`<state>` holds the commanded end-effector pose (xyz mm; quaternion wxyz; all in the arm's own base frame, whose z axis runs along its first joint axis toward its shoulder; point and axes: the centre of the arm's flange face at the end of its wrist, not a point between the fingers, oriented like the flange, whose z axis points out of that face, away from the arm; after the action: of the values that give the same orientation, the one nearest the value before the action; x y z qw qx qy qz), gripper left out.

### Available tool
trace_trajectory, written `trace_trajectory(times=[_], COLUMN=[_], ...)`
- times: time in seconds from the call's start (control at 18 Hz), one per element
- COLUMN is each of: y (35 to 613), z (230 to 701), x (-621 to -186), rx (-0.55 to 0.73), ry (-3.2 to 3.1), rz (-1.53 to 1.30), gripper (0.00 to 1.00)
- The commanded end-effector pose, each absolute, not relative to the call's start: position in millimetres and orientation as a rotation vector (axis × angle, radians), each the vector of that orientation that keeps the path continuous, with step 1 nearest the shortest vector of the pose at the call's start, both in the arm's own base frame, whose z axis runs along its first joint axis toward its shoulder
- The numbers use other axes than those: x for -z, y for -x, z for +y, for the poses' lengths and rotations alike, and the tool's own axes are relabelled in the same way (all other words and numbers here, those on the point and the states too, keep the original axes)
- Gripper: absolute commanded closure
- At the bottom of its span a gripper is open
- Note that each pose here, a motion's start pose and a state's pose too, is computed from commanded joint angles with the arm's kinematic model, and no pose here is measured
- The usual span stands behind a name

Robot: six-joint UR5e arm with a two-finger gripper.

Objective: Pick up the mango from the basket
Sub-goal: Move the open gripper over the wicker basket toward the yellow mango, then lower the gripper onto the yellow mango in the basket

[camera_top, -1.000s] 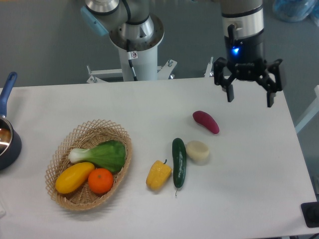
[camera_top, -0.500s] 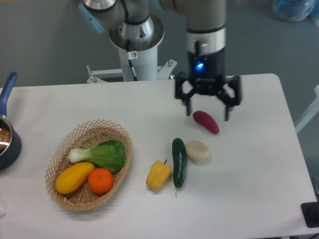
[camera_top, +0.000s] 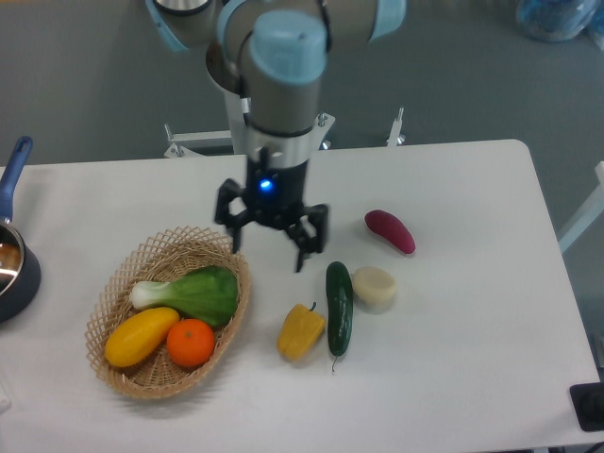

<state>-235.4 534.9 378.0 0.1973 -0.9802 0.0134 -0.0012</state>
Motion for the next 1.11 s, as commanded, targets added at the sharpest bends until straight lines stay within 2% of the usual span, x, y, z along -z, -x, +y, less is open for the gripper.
trace_trajectory(times=[0.39, 0.72, 1.11], y=[189.5, 178.1, 151.3], z=[591.6, 618.0, 635.7], x=[-310.8, -275.3, -253.4], rx=[0.058, 0.092, 0.13], ry=[2.806, 2.83, 2.844], rz=[0.209, 0.349, 0.418], gripper=[0.0, 0.0, 0.0])
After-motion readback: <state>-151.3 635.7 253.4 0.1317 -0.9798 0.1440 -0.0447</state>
